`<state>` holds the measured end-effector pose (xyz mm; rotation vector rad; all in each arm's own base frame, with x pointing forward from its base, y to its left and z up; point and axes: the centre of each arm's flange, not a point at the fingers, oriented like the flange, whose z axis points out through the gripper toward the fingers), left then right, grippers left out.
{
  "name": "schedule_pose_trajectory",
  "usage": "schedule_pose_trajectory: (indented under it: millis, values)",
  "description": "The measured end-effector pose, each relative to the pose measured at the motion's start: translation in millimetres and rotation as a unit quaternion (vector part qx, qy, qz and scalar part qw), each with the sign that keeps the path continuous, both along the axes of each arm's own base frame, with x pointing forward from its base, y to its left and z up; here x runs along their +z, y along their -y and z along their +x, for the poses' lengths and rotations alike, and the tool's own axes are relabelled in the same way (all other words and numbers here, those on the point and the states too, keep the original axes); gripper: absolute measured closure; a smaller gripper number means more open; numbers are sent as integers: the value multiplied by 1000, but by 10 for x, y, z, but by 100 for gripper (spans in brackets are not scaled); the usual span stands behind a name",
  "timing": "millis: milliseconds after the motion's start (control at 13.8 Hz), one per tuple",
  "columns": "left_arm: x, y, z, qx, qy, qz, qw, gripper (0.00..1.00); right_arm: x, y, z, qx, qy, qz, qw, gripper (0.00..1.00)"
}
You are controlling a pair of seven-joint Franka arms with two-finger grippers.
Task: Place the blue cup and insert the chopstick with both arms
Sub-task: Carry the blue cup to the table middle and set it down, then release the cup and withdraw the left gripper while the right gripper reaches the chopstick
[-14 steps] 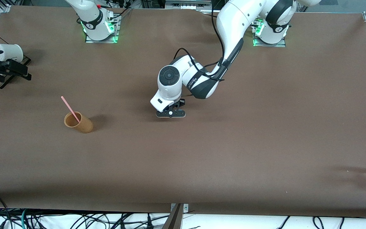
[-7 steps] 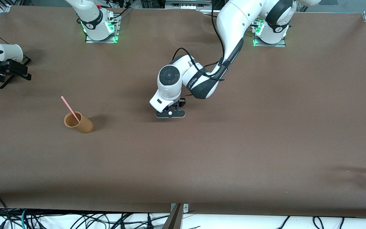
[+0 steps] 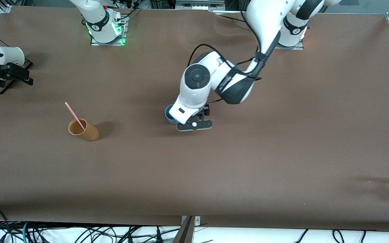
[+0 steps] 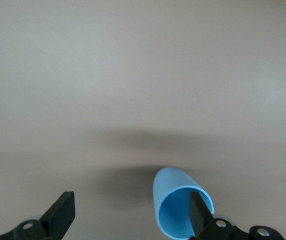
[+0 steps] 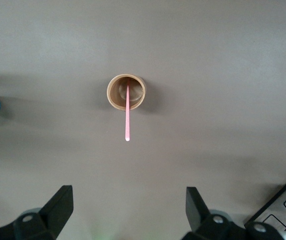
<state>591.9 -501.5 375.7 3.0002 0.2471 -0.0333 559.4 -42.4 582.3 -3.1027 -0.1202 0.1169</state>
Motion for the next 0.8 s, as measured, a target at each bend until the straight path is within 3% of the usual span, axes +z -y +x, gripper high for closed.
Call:
schedule_pose_trajectory:
  millis: [217, 362, 506, 796]
  values:
    - [656, -500, 262, 32, 17, -21, 999, 0, -32, 0, 8, 0, -3, 0, 1000, 0]
    - [991, -886, 403, 39, 24, -24, 999, 0, -252, 1, 58, 0, -25, 1, 1000, 0]
    - [1169, -1290, 529, 23, 21, -16, 999, 0, -674, 5, 182, 0, -54, 2, 999, 0]
    - [1370, -2282, 781, -7, 17, -5, 1000, 0, -1619, -107, 585, 9, -64, -2, 998, 0]
